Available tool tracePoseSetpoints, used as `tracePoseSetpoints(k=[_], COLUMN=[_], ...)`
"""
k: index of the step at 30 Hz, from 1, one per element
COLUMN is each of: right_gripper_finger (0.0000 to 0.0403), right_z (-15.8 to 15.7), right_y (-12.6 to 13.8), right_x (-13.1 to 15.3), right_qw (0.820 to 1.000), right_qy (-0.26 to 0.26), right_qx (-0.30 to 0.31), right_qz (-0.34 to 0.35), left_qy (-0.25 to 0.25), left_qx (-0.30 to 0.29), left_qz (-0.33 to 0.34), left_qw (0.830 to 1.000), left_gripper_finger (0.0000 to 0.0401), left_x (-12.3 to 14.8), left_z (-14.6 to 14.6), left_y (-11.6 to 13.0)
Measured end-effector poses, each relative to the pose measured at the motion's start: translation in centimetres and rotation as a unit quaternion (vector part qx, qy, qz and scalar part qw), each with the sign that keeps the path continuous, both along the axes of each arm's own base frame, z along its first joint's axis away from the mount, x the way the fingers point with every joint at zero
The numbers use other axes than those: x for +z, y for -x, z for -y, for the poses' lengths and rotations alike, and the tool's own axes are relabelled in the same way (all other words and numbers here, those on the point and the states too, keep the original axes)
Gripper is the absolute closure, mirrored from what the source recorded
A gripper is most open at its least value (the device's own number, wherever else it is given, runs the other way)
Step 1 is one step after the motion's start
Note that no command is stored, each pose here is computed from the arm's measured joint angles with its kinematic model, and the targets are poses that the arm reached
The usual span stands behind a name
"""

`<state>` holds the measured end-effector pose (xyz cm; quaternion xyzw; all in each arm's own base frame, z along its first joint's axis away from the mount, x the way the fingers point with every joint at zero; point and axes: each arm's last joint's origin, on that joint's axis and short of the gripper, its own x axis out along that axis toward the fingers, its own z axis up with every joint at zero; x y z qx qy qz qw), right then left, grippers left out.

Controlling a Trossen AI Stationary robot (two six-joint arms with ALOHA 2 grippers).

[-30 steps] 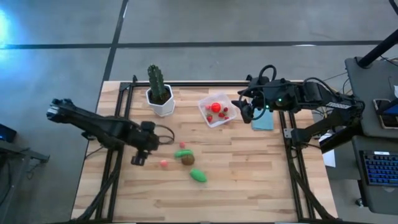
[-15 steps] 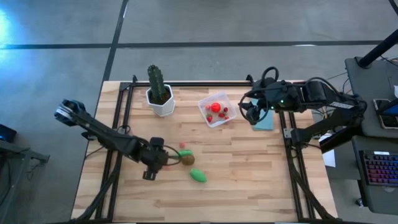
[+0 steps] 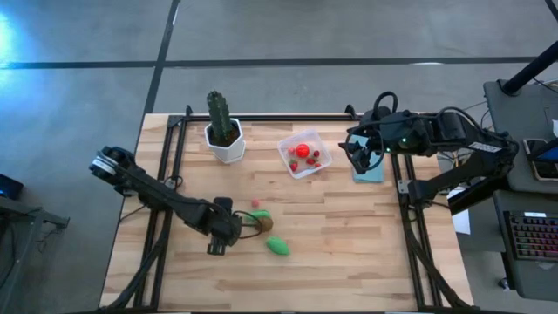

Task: Pick and placing Produce into tupperware
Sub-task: Put the bottom peach into the transparent bin

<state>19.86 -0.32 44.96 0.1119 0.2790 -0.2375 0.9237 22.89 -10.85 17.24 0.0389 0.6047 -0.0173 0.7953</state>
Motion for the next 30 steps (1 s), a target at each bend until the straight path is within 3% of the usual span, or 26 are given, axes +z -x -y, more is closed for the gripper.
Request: tracePoseSetpoints(k=[4,11,18,30], right_gripper_finger=[0.017,0.017,0.017,0.017], right_z=[0.0,0.0,0.0,0.0], right_y=[0.0,-0.2,-0.3,-0.3], right_x=[-0.1,-0.9,-1.3,-1.3], right_qw=[1.0,1.0,1.0,1.0], right_qy=[0.002,0.002,0.002,0.002], right_qx=[0.001,0.001,0.001,0.0], right_qz=[-0.003,-0.019,-0.026,-0.026], left_qy=[0.011,0.006,0.013,0.01], left_qx=[0.001,0.026,0.037,0.037], left_qz=[0.023,-0.007,-0.003,-0.006], left_qw=[1.0,1.0,0.999,0.999], left_gripper_finger=[0.0171,0.0171,0.0175,0.0282], left_x=[-0.4,-1.8,-1.5,-1.6], left_z=[0.3,0.3,0.2,-0.3], left_y=[-0.7,-0.6,-0.3,0.6])
